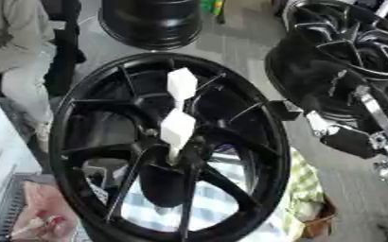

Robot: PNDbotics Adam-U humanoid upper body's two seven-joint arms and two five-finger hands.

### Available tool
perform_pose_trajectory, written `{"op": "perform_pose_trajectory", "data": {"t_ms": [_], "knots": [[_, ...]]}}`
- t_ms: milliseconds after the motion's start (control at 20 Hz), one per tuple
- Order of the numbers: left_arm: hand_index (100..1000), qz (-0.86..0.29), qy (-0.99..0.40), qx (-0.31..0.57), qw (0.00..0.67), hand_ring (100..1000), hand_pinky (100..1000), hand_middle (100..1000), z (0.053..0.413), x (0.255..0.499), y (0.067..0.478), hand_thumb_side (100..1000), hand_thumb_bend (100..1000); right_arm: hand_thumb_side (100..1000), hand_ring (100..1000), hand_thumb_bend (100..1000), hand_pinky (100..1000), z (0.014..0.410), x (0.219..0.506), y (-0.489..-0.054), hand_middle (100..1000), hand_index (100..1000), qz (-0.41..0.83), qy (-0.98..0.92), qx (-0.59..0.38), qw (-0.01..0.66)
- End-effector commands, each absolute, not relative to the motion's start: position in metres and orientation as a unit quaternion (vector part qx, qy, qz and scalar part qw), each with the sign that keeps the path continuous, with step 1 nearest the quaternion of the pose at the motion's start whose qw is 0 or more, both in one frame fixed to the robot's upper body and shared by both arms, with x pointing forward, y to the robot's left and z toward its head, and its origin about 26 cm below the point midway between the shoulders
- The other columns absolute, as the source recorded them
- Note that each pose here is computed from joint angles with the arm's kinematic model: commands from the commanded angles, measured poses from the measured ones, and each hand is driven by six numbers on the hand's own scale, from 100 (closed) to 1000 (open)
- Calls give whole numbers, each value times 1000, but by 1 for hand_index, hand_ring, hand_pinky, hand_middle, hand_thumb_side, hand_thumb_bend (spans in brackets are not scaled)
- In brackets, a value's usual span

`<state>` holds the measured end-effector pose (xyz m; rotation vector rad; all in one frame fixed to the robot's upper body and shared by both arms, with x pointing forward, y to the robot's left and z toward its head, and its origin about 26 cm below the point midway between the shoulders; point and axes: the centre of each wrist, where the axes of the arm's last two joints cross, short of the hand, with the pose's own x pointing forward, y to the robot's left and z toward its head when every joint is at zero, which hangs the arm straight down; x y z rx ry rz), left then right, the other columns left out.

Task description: Pull the pin out of the wheel hub.

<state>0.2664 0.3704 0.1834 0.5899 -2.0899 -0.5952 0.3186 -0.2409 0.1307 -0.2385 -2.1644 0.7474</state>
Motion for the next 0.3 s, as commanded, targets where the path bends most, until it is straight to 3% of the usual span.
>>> {"op": "perform_pose_trajectory", "data": {"t_ms": [50,300], "knots": [[854,-248,-840,240,419,791,739,785,191,265,367,607,450,291,789,100,676,138,320,-247,787,909,293,-862,-107,399],[854,-253,-838,240,420,791,734,785,189,264,366,608,450,292,789,100,676,138,319,-247,787,909,287,-863,-105,402]]}}
